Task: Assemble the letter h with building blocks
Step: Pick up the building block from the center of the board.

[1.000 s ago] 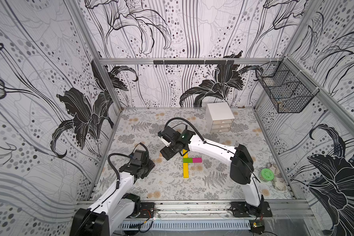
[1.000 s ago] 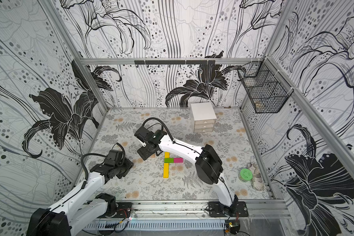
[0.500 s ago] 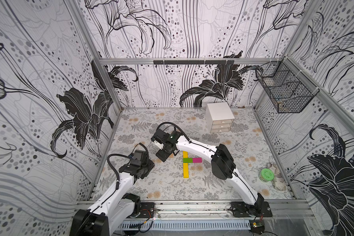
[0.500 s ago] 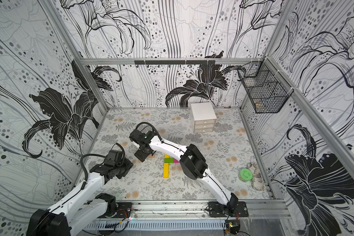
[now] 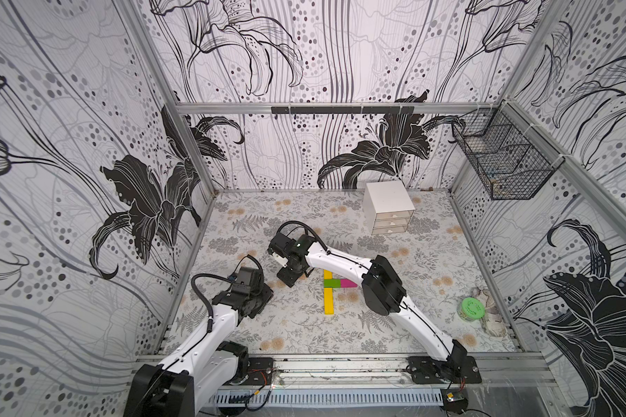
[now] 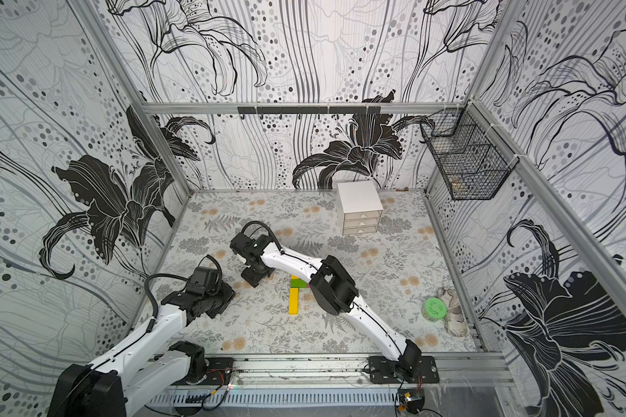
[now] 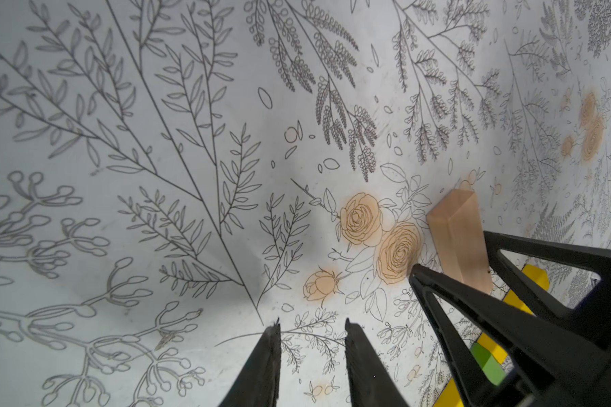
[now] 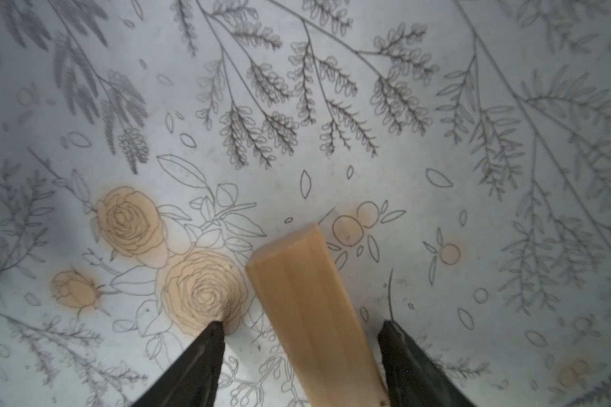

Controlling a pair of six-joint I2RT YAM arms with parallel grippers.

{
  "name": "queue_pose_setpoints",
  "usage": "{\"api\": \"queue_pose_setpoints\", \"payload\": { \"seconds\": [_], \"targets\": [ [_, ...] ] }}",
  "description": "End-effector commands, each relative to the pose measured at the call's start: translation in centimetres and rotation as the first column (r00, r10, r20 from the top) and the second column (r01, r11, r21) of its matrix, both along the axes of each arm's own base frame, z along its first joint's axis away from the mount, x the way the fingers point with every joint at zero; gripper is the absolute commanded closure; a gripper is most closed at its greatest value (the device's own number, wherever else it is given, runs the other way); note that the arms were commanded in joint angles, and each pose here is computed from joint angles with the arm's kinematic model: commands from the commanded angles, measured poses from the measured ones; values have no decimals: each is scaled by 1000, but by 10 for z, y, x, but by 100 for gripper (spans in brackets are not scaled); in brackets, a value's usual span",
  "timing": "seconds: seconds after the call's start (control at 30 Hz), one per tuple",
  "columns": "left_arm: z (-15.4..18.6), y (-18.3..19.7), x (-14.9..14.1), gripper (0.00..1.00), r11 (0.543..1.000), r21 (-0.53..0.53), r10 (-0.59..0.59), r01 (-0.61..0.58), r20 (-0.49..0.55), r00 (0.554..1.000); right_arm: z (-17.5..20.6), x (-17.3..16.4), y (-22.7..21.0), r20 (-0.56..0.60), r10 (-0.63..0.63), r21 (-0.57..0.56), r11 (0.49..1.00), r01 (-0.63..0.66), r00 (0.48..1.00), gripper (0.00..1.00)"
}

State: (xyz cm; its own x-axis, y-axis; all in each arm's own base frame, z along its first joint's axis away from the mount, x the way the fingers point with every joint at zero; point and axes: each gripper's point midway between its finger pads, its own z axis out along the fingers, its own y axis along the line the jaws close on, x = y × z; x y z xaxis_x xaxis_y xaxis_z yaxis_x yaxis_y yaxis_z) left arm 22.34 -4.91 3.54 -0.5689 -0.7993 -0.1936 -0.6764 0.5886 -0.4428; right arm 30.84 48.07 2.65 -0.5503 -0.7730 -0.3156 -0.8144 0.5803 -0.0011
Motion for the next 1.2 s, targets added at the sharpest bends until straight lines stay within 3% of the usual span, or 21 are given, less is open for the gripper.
{"api": "queue_pose_setpoints", "payload": {
  "seconds": [0.0,0.2,0.43,0.63,0.9,1.17],
  "targets": [
    [3,0,7,66,1000,-6,12,-12,32,999,-16,-6,-8,-42,-7,-43,999,5,999,33],
    [4,0,8,67,1000,-9,12,-11,31,999,-16,-6,-12,-36,-35,-50,998,33,999,46],
    [6,-1,9,69,1000,-15,9,-9,36,999,-9,-6,-14,-33,-81,-28,996,80,996,77],
    [4,0,6,69,1000,-10,7,-7,33,999,11,-3,-6,-30,-122,32,992,123,992,94],
    [7,0,8,69,1000,-1,-8,8,42,999,47,5,-5,8,-220,105,970,219,975,100],
    [7,-4,10,70,999,-4,-40,40,50,998,97,16,-28,84,-382,157,917,366,921,100]
  ]
}}
